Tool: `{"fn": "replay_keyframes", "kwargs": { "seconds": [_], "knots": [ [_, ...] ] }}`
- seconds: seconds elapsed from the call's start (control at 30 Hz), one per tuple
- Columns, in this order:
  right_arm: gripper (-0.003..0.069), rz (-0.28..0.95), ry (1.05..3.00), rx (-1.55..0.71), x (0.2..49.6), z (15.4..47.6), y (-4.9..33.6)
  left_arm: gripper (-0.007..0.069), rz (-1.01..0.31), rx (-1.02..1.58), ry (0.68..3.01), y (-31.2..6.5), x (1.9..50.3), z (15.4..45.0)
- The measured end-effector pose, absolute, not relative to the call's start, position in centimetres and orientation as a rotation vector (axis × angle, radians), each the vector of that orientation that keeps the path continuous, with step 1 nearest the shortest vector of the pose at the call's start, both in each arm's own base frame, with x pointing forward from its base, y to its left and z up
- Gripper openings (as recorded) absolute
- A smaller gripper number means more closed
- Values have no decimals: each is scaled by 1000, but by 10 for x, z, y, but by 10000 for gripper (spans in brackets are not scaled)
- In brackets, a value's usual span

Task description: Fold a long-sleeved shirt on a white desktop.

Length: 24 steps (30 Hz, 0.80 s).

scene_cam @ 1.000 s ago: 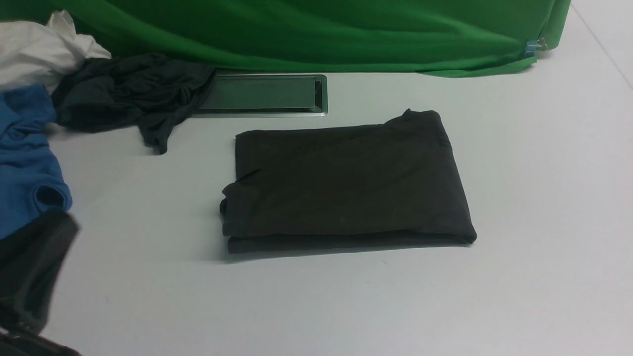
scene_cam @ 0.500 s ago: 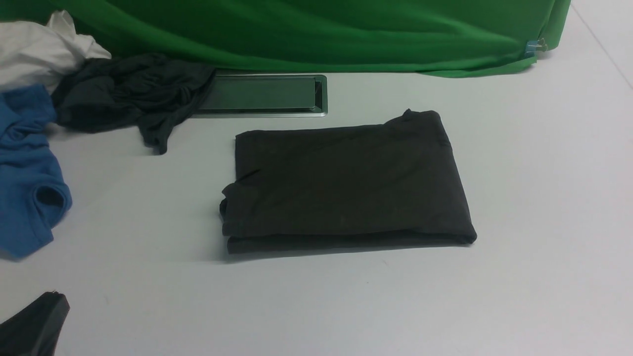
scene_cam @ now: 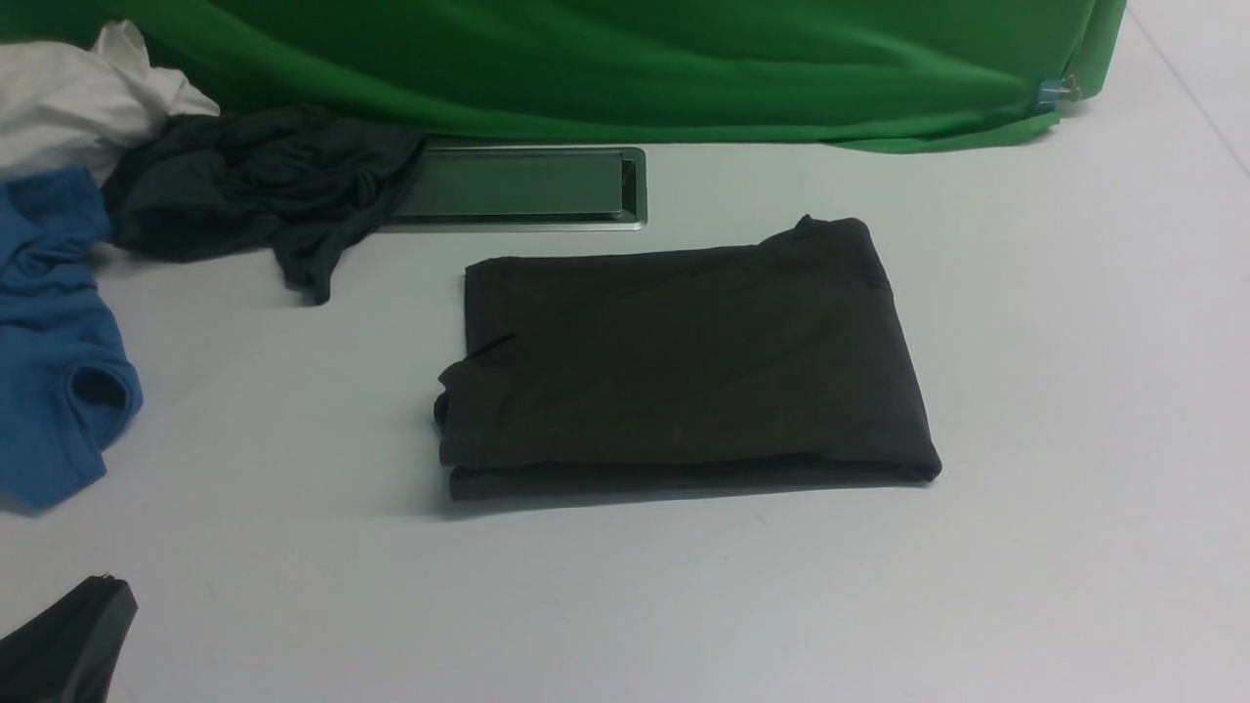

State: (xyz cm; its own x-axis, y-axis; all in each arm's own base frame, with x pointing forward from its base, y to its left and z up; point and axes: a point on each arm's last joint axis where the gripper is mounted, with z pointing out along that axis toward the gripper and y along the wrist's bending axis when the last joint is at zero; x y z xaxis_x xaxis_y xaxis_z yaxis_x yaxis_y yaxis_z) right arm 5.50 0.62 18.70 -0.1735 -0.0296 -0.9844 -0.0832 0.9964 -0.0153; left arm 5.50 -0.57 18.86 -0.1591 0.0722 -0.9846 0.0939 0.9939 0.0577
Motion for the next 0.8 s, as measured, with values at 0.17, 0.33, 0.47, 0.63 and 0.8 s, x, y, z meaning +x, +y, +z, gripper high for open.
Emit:
{"fn": "replay_keyframes", "kwargs": {
  "seconds": [0.17,0.33,0.47,0.63,0.8],
  "knots": [
    [209,47,1745,-85,55,187,6,18,-14,118,1732,-5,55,189],
    [220,47,1745,-85,55,187,6,18,-14,118,1732,-5,55,189],
    [227,47,1745,-85,55,187,6,18,-14,118,1732,-5,55,189],
    [235,47,1745,-85,55,187,6,18,-14,119,1732,-5,55,189],
    [238,47,1745,-85,55,187,6,18,-14,119,1732,-5,55,189]
  ]
}}
